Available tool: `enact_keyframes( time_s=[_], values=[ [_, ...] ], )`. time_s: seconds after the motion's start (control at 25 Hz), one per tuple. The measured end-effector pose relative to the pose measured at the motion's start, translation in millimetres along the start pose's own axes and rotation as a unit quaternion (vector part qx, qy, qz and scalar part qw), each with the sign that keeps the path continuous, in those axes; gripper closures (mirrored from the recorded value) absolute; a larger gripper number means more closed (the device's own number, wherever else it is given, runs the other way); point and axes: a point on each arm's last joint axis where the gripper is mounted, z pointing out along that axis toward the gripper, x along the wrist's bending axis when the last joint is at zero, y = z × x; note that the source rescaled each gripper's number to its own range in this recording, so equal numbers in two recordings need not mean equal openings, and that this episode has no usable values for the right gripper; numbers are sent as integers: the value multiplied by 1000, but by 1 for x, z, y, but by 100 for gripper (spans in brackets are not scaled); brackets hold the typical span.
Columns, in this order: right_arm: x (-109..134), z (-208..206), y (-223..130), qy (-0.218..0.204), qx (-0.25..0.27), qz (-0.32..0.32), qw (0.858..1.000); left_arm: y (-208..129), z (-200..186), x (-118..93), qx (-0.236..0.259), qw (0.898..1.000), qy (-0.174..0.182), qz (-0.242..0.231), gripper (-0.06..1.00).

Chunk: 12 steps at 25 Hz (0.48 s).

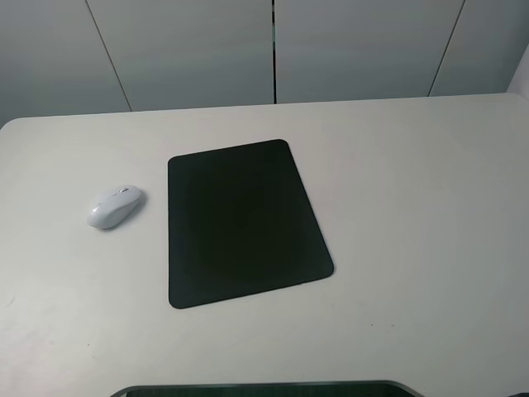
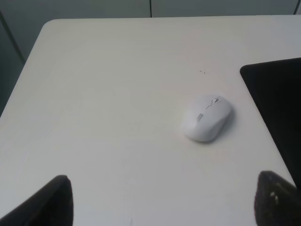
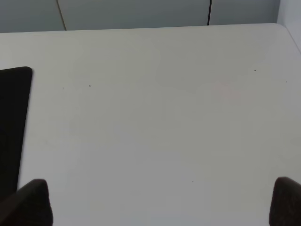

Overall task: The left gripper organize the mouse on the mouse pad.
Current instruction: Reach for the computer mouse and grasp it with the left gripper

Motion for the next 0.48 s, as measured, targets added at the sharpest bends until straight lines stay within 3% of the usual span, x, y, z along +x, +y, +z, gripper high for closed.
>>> enact_keyframes(
  time_s=[0.48],
  values=[
    [0,0,0,0,-1,0,1000,0,1,0,8,1000,1,1,-1]
  ],
)
